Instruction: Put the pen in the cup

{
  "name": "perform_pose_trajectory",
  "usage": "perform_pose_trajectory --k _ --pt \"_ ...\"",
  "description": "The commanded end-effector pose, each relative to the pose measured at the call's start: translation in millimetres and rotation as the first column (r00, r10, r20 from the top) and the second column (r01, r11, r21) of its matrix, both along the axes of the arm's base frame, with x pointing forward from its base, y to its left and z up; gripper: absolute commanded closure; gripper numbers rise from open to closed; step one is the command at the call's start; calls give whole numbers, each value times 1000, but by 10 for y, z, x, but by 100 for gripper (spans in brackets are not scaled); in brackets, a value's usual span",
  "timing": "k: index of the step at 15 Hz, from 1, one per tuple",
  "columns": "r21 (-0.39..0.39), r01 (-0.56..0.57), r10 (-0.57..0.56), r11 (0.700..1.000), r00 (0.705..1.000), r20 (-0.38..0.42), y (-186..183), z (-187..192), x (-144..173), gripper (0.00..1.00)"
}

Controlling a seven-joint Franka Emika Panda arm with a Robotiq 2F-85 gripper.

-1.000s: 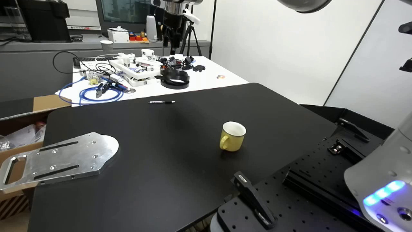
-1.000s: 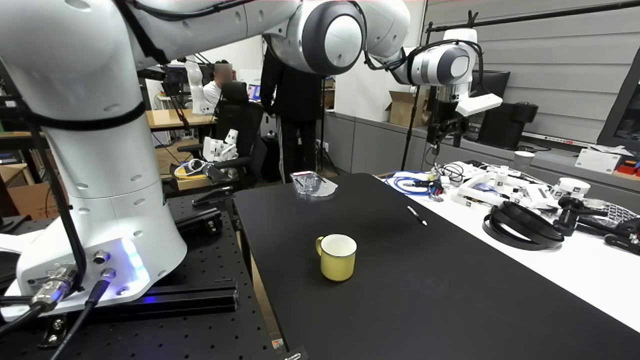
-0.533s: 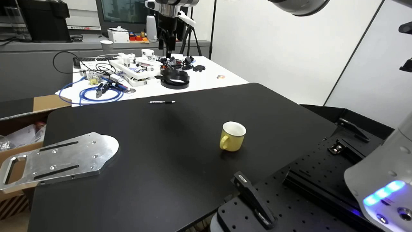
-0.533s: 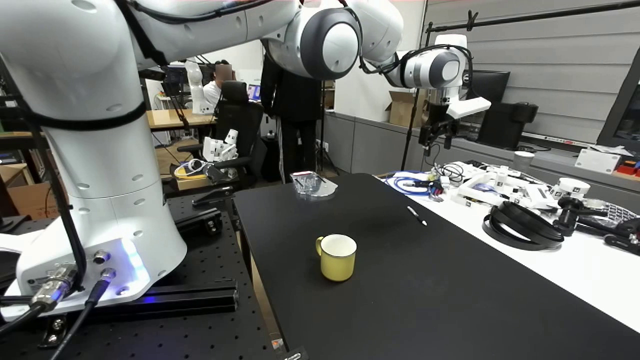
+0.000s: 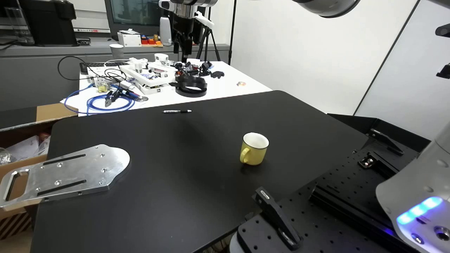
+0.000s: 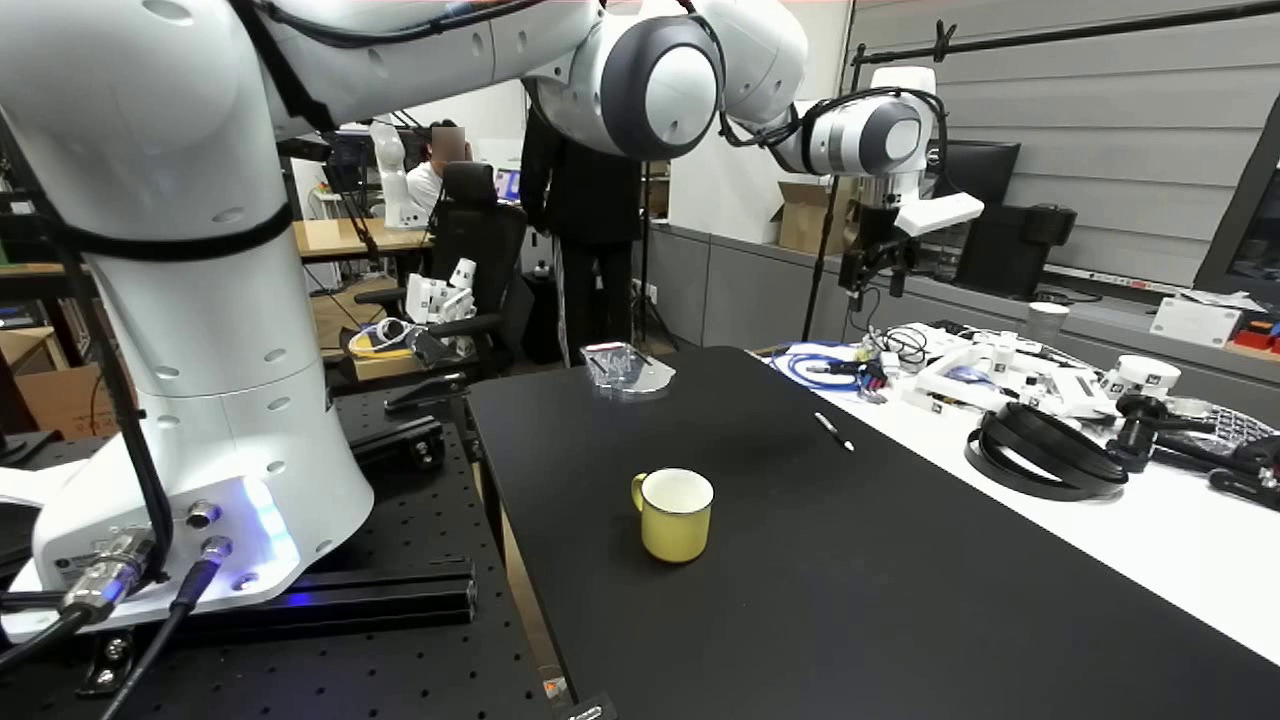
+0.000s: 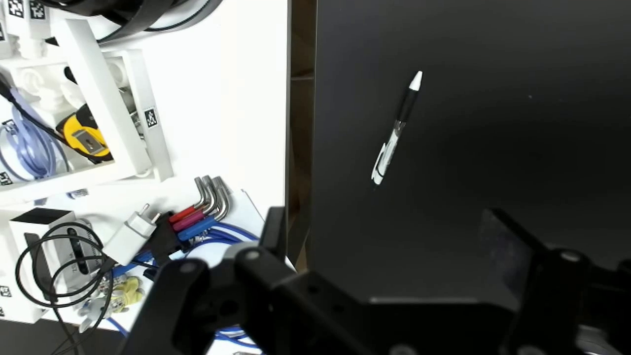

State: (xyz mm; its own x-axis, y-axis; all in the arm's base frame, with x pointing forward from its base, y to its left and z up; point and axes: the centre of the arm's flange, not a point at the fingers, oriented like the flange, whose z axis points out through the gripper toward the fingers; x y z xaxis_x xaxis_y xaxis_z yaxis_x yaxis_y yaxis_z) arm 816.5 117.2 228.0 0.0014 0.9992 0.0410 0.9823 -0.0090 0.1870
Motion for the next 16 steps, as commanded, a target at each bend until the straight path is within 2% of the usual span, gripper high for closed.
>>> perform_pose_trajectory --k 1,6,10,16 --pt "0 0 0 1000 1000 0 0 0 0 0" --pt "13 0 -1 1000 998 64 3 -353 201 0" --pt "38 2 -6 999 994 106 27 -850 260 0" --pt "66 17 -20 998 998 54 6 -1648 263 0"
